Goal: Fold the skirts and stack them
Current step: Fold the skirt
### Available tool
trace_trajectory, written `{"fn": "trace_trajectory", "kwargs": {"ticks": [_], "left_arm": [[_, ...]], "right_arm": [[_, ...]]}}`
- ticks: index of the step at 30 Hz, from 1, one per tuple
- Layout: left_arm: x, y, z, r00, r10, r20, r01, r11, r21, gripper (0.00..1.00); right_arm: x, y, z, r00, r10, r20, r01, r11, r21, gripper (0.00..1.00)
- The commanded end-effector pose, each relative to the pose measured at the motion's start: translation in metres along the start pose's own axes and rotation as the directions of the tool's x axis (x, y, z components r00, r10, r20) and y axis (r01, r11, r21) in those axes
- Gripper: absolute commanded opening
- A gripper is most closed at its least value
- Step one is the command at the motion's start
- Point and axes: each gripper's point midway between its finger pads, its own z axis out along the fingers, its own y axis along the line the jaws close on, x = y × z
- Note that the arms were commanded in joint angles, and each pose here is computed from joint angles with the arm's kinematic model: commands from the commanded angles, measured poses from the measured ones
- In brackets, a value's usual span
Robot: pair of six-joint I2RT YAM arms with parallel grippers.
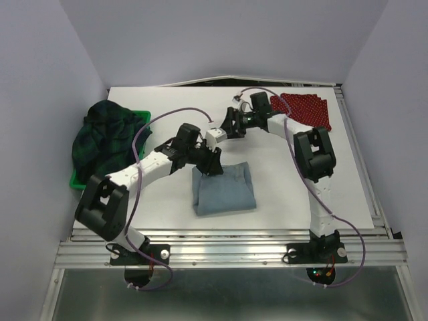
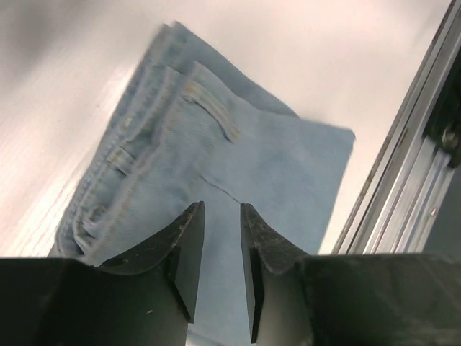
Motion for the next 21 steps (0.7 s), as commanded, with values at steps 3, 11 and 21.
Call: {"fn": "trace_trajectory", "kwargs": {"ticks": [3, 11, 21], "left_arm": [[0.015, 0.054, 0.030, 0.925, -0.377, 0.048, 0.374, 0.925, 0.075, 0.37], [0.050, 0.119, 0.060, 0.822, -0.569, -0.019, 0.569, 0.822, 0.004, 0.33], [0.020, 0.121, 0.033, 0.860, -0.509, 0.036, 0.508, 0.861, 0.041, 0.37]], "right_arm": [[-0.028, 0.069, -0.076, 0.989, -0.063, 0.134, 0.067, 0.998, -0.022, 0.83], [0.101, 0.115, -0.084, 0.997, 0.065, -0.046, -0.073, 0.976, -0.207, 0.71], [0.194, 0.036, -0.027, 0.949, 0.190, -0.252, -0.227, 0.966, -0.128, 0.66]]}}
